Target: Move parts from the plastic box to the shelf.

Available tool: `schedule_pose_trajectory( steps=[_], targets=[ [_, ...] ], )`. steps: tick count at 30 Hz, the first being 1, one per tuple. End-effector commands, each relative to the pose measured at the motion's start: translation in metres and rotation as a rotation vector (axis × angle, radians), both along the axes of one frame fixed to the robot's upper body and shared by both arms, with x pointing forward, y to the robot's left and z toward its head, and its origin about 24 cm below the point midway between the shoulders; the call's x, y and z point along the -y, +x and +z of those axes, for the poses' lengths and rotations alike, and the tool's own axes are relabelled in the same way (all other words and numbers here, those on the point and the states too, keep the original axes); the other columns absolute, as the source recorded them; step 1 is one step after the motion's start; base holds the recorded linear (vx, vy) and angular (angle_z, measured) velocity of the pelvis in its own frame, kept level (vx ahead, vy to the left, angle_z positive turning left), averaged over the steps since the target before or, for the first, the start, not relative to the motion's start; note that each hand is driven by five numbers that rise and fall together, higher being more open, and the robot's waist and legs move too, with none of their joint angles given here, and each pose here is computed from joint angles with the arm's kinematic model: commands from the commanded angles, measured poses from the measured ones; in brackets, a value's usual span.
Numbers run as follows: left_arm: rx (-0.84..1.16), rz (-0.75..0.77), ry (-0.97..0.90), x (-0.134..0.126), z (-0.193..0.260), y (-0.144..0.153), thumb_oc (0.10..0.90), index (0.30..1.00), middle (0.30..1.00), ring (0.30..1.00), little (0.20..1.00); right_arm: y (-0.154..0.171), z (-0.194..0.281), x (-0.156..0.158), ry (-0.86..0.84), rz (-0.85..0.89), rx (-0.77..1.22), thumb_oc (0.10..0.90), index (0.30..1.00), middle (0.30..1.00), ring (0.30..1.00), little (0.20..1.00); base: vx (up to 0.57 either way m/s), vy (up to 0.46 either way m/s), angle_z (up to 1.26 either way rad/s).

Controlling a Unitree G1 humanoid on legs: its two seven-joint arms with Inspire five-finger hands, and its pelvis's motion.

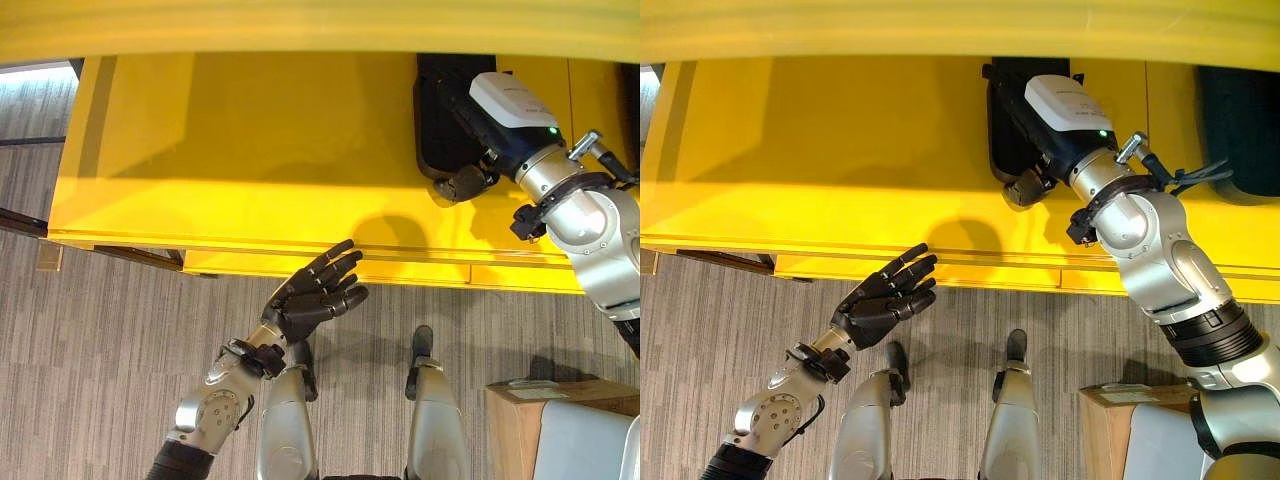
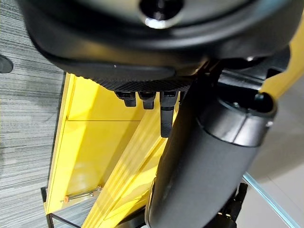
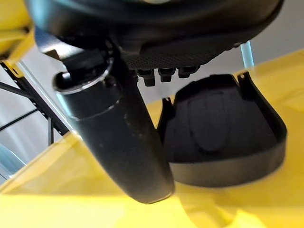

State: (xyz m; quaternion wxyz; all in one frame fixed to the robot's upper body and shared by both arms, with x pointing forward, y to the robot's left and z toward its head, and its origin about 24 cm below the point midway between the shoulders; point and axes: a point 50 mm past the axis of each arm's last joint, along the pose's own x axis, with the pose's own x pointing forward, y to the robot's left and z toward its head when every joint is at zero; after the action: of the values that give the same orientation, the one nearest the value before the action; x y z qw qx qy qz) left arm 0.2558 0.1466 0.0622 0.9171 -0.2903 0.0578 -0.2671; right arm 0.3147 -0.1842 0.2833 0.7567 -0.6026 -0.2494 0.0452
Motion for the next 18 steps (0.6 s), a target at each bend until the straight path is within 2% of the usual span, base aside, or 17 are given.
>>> schedule_pose_trajectory(
  steps=[1, 11, 15, 16, 17, 18],
  targets=[
    [0.185, -0.053, -0.114, 0.012, 0.037, -0.009, 0.900, 1.000, 1.000, 1.000, 1.000, -0.038, 0.062, -0.012, -0.005, 0.098, 0.310, 0.900, 1.000, 1.000, 1.000, 1.000, 0.00, 0.000, 0.00],
    [0.189, -0.053, -0.124, 0.011, 0.036, -0.011, 0.900, 1.000, 1.000, 1.000, 1.000, -0.048, 0.066, -0.017, -0.001, 0.130, 0.399, 0.900, 1.000, 1.000, 1.000, 1.000, 0.00, 0.004, 0.00],
    [0.191, -0.028, -0.151, 0.010, 0.036, -0.012, 0.900, 1.000, 1.000, 1.000, 1.000, -0.061, 0.071, -0.016, 0.156, 0.201, 0.571, 0.900, 1.000, 1.000, 1.000, 1.000, 0.01, 0.061, -0.05],
    [0.188, -0.011, -0.167, 0.008, 0.035, -0.013, 0.900, 1.000, 1.000, 1.000, 1.000, -0.067, 0.069, -0.011, 0.245, 0.206, 0.638, 0.900, 1.000, 1.000, 1.000, 1.000, 0.07, 0.203, -0.05],
    [0.182, 0.020, -0.194, 0.006, 0.035, -0.015, 0.900, 1.000, 1.000, 1.000, 1.000, -0.075, 0.058, 0.003, 0.425, 0.214, 0.735, 0.900, 1.000, 1.000, 1.000, 1.000, 0.08, 0.185, -0.04],
    [0.182, 0.023, -0.197, 0.006, 0.035, -0.016, 0.900, 1.000, 1.000, 1.000, 1.000, -0.075, 0.057, 0.006, 0.445, 0.204, 0.741, 0.900, 1.000, 1.000, 1.000, 1.000, 0.09, 0.180, -0.04]
  ],
)
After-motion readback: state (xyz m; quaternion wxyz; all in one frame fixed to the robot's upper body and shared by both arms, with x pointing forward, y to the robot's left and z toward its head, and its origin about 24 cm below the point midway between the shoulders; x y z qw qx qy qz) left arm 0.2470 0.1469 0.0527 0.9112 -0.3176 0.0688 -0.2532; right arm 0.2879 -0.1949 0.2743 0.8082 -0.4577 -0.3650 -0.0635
